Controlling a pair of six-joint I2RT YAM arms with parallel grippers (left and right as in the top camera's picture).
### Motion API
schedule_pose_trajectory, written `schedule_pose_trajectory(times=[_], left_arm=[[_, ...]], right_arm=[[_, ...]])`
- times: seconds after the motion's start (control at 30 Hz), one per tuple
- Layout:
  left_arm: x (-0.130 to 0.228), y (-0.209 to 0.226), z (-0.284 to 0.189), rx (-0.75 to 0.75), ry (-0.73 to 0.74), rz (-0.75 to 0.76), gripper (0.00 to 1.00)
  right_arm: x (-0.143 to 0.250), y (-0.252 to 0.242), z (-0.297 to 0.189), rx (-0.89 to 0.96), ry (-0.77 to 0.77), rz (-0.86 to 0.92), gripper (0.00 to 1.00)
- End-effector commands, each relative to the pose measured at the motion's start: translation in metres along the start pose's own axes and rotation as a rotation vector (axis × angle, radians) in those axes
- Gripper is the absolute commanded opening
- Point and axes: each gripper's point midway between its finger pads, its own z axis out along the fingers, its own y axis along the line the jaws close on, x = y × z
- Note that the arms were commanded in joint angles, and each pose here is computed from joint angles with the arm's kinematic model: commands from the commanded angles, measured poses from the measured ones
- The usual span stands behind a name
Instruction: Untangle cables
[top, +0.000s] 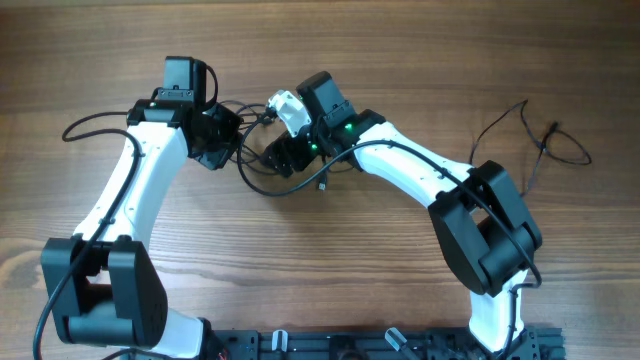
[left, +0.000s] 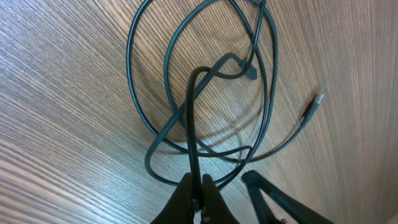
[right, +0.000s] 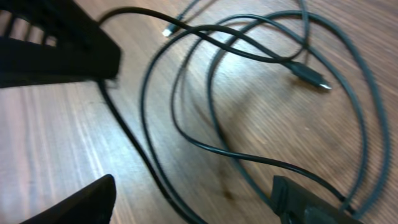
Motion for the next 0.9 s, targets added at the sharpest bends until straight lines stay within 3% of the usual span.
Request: schedule_pose_trajectory(times=[0.0,0.1,0.23,0.33,0.53,0.57,0.63,0.67,0.7,0.8,0.87], left_arm=[[0.005,-0.004,0.001,0.021,0.045,-0.002,0.04],[0.007,-0.005,0.001,0.027,0.057,-0.003,0.04],[0.013,-0.009,0.000,0.049,0.094,-0.003,0.04],[0.017,-0.011,0.000,0.062,0.117,-0.003,0.04],[0.015,-0.012,0.000,0.065,0.109,0.000,0.06],[0.010,-0.009,0.000,0.048,0.079,0.000,0.09],[0.005,-0.006,0.001,0.029,0.050,0.000,0.28],[0.004,-0.005,0.001,0.024,0.044,0.006,0.61],[0.002,-0.004,0.001,0.017,0.032,0.007,0.81],[-0.001,-0.002,0.001,0.007,0.011,0.056,0.92],[-0.002,-0.003,0.001,0.010,0.010,0.101,0.94]], right_arm=[[-0.014,0.020,-0.011,-0.083,-0.038,-0.021,0.75],[-0.013,0.023,-0.010,-0.087,-0.035,-0.024,0.66],[-0.015,0.035,-0.004,-0.096,-0.038,-0.055,0.65],[-0.017,0.031,-0.002,-0.050,-0.045,-0.063,0.55],[-0.017,0.025,-0.002,-0.016,-0.044,-0.061,0.07],[-0.017,0.022,-0.002,0.002,-0.043,-0.059,0.04],[-0.016,0.014,-0.002,0.047,-0.042,-0.026,0.04],[-0.017,0.005,-0.003,0.099,-0.047,0.047,0.04],[-0.019,-0.004,-0.005,0.142,-0.061,0.123,0.04],[-0.026,-0.009,-0.007,0.151,-0.099,0.213,0.04],[-0.033,-0.012,-0.009,0.152,-0.135,0.270,0.04]])
